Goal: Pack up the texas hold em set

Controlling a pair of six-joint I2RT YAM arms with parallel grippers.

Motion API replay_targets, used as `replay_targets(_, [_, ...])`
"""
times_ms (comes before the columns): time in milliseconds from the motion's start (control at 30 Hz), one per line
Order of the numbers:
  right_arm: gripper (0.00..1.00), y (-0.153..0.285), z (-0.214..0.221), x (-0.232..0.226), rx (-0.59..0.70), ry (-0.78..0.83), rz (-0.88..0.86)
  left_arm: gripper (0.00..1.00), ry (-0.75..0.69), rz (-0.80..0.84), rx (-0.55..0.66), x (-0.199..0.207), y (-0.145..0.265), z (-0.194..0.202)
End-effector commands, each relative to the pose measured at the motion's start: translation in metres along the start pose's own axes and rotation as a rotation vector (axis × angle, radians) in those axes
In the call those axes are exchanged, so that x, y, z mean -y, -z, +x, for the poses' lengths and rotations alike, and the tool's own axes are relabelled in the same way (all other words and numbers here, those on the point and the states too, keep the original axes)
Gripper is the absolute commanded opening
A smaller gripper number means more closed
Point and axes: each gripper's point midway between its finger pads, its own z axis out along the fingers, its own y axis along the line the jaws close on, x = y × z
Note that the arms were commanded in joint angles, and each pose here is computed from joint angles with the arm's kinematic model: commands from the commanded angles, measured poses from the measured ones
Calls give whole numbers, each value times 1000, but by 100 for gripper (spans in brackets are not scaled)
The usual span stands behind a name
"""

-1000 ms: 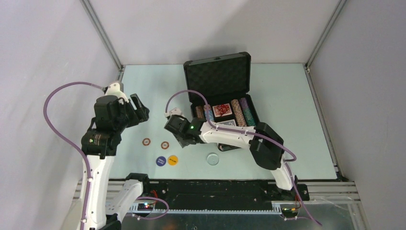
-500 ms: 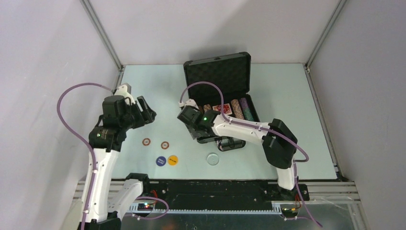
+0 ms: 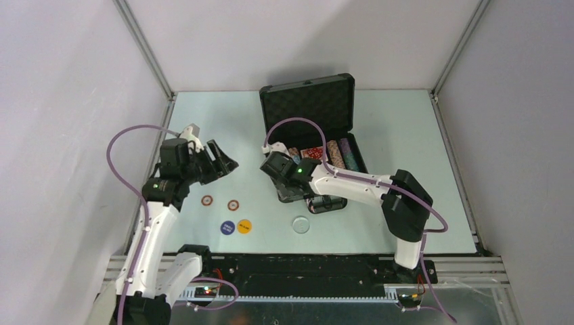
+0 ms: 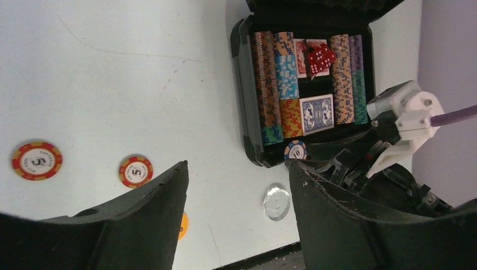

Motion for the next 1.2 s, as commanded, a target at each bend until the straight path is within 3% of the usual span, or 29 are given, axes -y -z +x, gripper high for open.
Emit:
replay_targets(0, [45,18,-22,0,85,-43,-25,71,62,111,19,18,-9,-6])
replay_targets(333, [45,37,-34,3,142,-44,-48,71,174,242,-53,28,-39,11])
replay_targets(567, [45,51,-43,1,177,-48,-85,68,293,446,-67,51,-57,12])
replay_targets(1167, [46,82,-59,-4,247,-11,-172,63,256,612,-139,83,-64,40])
